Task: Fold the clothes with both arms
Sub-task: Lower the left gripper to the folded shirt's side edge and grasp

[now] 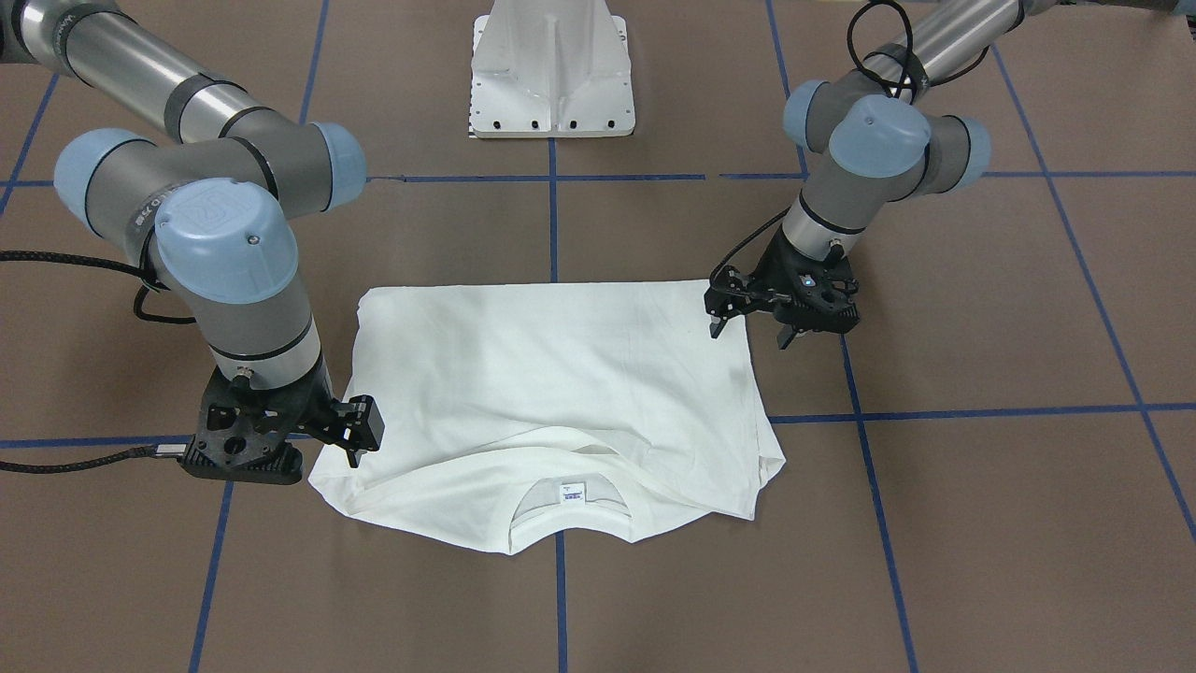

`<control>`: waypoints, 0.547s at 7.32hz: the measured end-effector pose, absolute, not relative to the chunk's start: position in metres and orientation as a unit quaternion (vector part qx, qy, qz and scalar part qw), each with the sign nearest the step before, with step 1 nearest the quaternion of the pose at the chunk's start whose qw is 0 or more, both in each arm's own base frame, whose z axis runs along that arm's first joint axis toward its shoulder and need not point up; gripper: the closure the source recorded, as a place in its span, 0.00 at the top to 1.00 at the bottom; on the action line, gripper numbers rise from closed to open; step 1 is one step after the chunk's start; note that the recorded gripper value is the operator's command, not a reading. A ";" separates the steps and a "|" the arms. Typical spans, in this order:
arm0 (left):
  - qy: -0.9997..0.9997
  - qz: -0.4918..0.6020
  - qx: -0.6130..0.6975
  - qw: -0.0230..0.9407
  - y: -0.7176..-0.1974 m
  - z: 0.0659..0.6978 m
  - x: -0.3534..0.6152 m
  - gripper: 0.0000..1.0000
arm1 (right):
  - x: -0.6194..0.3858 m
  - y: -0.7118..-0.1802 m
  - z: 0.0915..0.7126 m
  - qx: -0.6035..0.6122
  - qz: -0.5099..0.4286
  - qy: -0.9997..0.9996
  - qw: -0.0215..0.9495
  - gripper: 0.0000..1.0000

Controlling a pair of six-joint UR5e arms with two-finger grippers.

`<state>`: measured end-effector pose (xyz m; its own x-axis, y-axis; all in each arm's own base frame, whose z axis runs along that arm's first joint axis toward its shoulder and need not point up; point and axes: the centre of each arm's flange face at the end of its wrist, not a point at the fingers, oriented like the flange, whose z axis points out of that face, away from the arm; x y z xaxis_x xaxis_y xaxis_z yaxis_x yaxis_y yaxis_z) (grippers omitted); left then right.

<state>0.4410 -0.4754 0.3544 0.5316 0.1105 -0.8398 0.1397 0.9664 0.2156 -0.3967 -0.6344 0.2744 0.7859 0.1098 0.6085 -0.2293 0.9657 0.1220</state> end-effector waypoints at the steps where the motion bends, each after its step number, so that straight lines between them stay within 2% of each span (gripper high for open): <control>1: 0.487 -0.007 0.123 0.865 -0.464 0.362 0.447 1.00 | -0.397 -0.634 0.274 0.095 0.090 -0.315 0.940 1.00; 2: 0.487 -0.003 0.118 0.865 -0.457 0.365 0.452 0.98 | -0.396 -0.634 0.273 0.096 0.090 -0.316 0.940 1.00; 3: 0.486 0.002 0.112 0.867 -0.449 0.369 0.459 0.80 | -0.397 -0.633 0.272 0.096 0.090 -0.317 0.939 1.00; 4: 0.485 0.005 0.105 0.868 -0.441 0.372 0.465 0.72 | -0.397 -0.633 0.273 0.096 0.090 -0.317 0.939 1.00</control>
